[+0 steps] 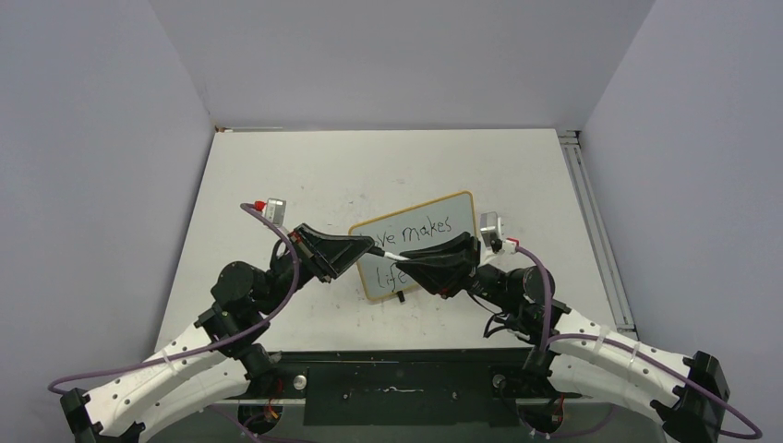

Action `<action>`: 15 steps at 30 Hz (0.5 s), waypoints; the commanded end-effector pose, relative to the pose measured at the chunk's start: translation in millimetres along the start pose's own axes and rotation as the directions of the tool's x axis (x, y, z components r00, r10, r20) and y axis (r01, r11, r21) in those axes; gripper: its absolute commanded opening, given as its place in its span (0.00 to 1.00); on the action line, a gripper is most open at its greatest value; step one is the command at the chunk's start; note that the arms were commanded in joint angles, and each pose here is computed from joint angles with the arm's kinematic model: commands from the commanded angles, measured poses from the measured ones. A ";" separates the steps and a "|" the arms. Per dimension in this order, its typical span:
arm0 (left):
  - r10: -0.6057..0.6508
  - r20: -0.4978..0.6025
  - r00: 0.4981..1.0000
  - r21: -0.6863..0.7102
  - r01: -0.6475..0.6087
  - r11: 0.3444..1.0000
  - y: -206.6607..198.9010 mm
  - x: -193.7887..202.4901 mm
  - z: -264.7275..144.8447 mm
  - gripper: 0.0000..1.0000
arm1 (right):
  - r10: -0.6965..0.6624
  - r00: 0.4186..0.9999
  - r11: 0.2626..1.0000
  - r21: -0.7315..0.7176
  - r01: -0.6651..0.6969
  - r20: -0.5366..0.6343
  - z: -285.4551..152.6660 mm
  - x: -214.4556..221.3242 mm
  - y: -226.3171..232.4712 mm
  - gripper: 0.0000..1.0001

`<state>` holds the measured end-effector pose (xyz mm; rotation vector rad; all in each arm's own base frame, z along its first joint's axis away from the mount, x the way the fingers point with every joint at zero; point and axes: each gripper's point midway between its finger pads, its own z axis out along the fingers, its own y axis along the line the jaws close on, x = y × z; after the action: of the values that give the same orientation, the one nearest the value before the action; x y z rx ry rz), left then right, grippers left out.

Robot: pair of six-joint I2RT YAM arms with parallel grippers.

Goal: Write a sentence on the whiteboard
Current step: Close the whiteboard marker at the center of the board.

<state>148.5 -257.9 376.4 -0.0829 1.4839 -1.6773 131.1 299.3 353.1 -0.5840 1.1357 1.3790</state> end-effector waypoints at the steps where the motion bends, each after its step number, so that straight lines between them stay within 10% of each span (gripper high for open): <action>1: -0.002 -0.188 0.982 0.023 0.007 1.000 3.4 45.0 -5.2 0.00 | -0.071 0.984 0.997 0.028 0.067 0.162 14.4 -48.7 -0.8 0.05; 15: 0.007 -0.231 0.973 0.024 -0.001 1.000 2.8 65.0 -8.1 0.00 | -0.077 0.970 0.996 0.066 0.063 0.231 11.9 -59.7 -7.2 0.05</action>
<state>146.0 -259.9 387.5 -0.1060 1.4259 -1.6792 132.1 298.6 364.7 -0.5672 1.0748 1.3793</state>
